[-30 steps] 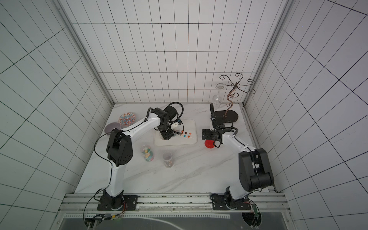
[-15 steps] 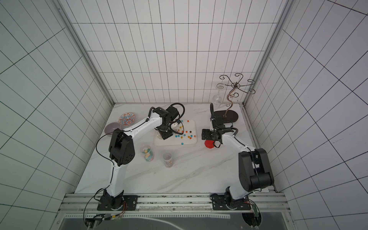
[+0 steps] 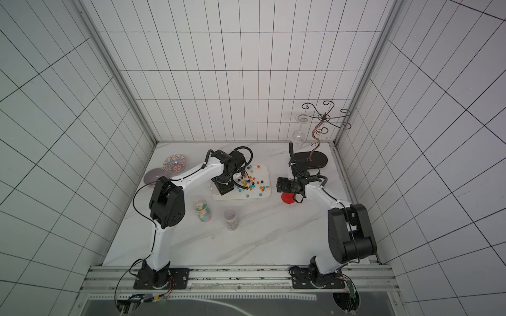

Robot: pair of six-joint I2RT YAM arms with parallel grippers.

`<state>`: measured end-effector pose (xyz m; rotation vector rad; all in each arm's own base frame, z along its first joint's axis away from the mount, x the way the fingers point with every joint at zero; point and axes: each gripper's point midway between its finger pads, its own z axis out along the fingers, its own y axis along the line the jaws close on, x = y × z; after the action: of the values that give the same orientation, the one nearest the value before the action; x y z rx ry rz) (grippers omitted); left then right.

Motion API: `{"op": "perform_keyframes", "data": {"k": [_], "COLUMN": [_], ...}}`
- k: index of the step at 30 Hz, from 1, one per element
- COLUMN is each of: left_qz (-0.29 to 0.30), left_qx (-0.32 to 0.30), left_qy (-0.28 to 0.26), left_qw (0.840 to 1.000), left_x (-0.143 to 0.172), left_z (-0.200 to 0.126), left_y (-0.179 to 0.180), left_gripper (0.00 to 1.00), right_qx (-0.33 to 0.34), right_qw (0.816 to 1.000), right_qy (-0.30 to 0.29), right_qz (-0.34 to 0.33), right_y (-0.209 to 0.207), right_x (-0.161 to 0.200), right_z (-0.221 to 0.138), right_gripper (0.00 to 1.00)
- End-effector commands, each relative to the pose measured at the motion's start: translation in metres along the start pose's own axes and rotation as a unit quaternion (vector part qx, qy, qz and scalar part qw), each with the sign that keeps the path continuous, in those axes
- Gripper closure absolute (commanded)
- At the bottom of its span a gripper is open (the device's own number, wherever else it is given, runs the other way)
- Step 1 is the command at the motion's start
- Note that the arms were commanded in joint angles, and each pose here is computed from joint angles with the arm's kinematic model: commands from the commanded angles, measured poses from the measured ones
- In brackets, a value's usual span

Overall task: Pour the candies out of the jar
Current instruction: 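Pour the candies out of the jar onto the tray.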

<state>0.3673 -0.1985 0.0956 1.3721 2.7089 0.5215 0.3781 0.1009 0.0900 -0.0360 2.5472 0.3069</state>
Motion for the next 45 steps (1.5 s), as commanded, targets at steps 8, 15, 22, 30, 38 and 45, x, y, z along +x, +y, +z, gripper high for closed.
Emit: {"op": "perform_keyframes", "data": {"k": [8, 15, 22, 30, 38, 45], "left_qz": [-0.011, -0.012, -0.004, 0.001, -0.02, -0.046], "left_qx": [-0.028, -0.037, -0.044, -0.058, -0.056, -0.028], "left_qy": [-0.029, -0.042, -0.027, -0.01, -0.029, -0.115], "left_qw": [0.999, 0.998, 0.999, 0.998, 0.998, 0.992], "left_x": [0.015, 0.024, 0.029, 0.044, 0.044, 0.031], "left_z": [-0.029, -0.037, -0.029, -0.023, -0.032, -0.068], "left_y": [0.01, 0.013, 0.012, 0.017, 0.027, 0.027], "left_gripper": [0.39, 0.39, 0.38, 0.37, 0.37, 0.37], "right_qx": [-0.006, -0.006, -0.008, -0.017, -0.023, -0.059], "right_qw": [1.0, 1.0, 1.0, 1.0, 1.0, 0.998], "right_qy": [0.008, 0.007, 0.006, 0.007, 0.005, -0.003], "right_qz": [0.004, 0.003, 0.002, 0.001, 0.0, -0.011], "right_y": [-0.004, -0.004, -0.003, 0.0, 0.002, 0.015], "right_x": [0.014, 0.013, 0.013, 0.013, 0.013, 0.009], "right_z": [0.0, -0.001, -0.002, -0.002, -0.002, -0.008], "right_gripper": [0.1, 0.1, 0.1, 0.1, 0.1, 0.11]}}
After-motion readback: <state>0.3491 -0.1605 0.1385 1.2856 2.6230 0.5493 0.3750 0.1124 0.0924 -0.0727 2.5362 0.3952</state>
